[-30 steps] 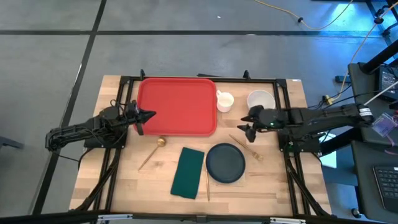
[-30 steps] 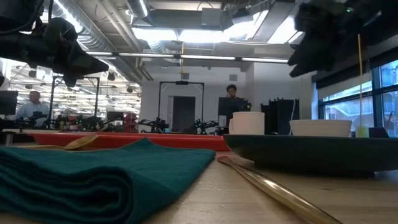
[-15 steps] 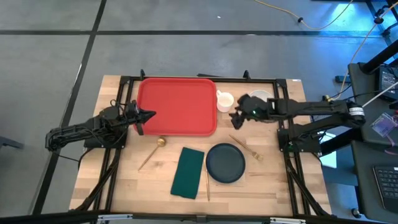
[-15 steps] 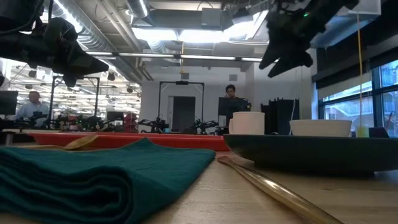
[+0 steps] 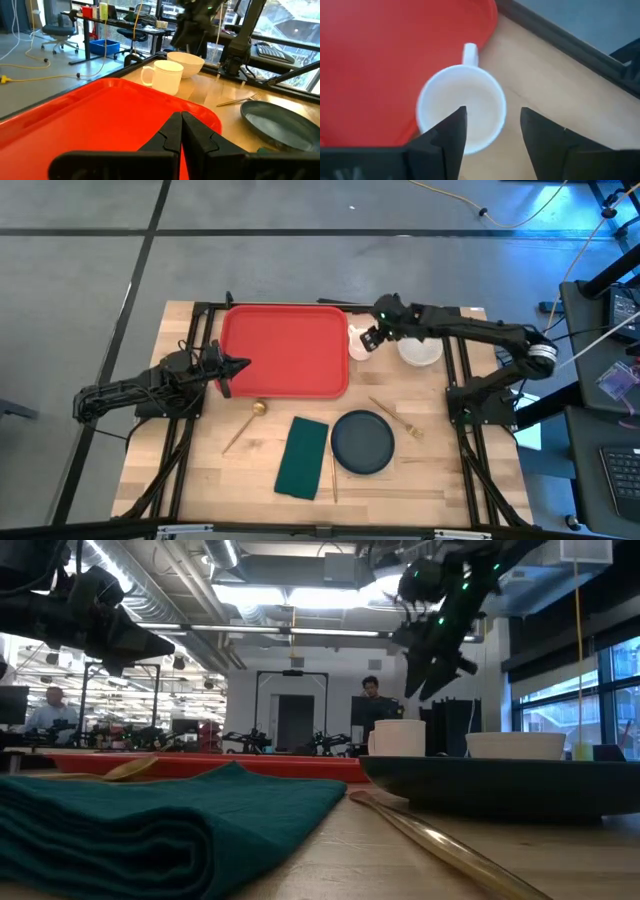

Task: Set up tray
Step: Put the white mug on the top right of the red tray, then put the blue plate on the red tray

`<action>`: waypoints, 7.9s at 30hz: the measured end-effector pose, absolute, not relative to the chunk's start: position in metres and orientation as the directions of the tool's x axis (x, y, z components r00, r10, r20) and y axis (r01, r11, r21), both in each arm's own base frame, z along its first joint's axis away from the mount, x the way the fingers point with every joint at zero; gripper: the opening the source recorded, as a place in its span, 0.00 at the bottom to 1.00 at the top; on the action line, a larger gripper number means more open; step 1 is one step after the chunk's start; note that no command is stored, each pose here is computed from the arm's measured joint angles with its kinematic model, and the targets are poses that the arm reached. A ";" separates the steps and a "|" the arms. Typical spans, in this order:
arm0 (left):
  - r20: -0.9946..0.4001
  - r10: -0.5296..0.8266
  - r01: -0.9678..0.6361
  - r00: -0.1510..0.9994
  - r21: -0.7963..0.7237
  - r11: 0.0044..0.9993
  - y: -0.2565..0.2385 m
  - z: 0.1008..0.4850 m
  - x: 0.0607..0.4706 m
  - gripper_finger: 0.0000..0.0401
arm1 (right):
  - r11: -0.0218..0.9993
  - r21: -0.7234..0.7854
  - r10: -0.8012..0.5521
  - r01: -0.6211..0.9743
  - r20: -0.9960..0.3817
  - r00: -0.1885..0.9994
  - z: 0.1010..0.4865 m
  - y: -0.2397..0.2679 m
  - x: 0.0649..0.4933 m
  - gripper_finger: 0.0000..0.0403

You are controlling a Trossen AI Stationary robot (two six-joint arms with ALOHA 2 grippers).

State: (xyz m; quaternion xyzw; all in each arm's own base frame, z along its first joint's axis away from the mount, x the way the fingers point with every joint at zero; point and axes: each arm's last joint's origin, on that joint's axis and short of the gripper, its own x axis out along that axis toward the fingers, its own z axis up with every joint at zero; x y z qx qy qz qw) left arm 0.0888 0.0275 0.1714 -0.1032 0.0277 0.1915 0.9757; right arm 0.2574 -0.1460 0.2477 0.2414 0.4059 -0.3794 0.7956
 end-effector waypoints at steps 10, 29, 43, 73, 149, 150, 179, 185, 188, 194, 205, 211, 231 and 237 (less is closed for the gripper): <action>-0.077 0.466 -0.472 0.881 -0.102 0.875 0.030 0.173 0.088 0.01 | 0.582 0.049 -0.334 0.812 -0.896 0.293 0.213 -0.180 0.258 0.43; -0.074 0.487 -0.492 0.870 -0.090 0.866 0.031 0.173 0.087 0.01 | 0.530 0.093 -0.298 0.843 -0.910 0.287 0.208 -0.179 0.257 0.24; -0.073 0.487 -0.488 0.870 0.013 0.873 0.031 0.173 0.087 0.01 | 0.589 0.058 -0.340 0.806 -0.887 0.313 0.215 -0.182 0.261 0.01; -0.066 0.487 -0.479 0.871 0.110 0.871 0.031 0.174 0.087 0.01 | 0.743 0.196 -0.267 0.640 -0.790 0.552 0.224 -0.257 0.349 0.00; -0.070 0.487 -0.479 0.871 0.109 0.871 0.031 0.174 0.087 0.01 | 0.943 0.245 0.166 0.226 -0.933 0.319 0.246 -0.088 0.333 0.22; -0.070 0.487 -0.478 0.871 0.109 0.871 0.031 0.174 0.087 0.01 | 0.945 0.246 0.178 0.218 -0.941 0.289 0.238 -0.079 0.332 0.22; -0.069 0.488 -0.480 0.870 0.109 0.871 0.031 0.174 0.087 0.01 | 0.978 0.188 0.166 0.088 -0.963 0.214 0.182 0.004 0.325 0.22; -0.069 0.487 -0.479 0.870 0.109 0.871 0.031 0.174 0.087 0.01 | 0.979 0.189 0.168 0.080 -0.961 0.219 0.176 0.007 0.323 0.22; -0.069 0.487 -0.479 0.870 0.109 0.871 0.031 0.174 0.087 0.01 | 0.984 0.156 0.134 0.086 -0.967 0.215 0.173 0.007 0.322 0.22; -0.070 0.487 -0.479 0.870 0.109 0.871 0.031 0.174 0.087 0.01 | 0.981 0.177 0.154 0.073 -0.957 0.245 0.170 0.007 0.323 0.22; -0.069 0.488 -0.479 0.870 0.109 0.871 0.031 0.174 0.087 0.01 | 0.971 0.226 0.194 0.077 -0.936 0.294 0.154 0.009 0.319 0.21; -0.069 0.488 -0.479 0.870 0.109 0.871 0.031 0.174 0.087 0.01 | 0.975 0.206 0.176 0.079 -0.942 0.286 0.151 0.008 0.319 0.11; -0.070 0.487 -0.479 0.870 0.109 0.871 0.031 0.174 0.087 0.01 | 0.972 0.208 0.168 0.106 -0.938 0.304 0.159 0.008 0.324 0.01; -0.069 0.488 -0.479 0.870 0.109 0.871 0.031 0.174 0.087 0.01 | 0.974 0.214 0.169 0.076 -0.908 0.384 0.186 0.003 0.343 0.00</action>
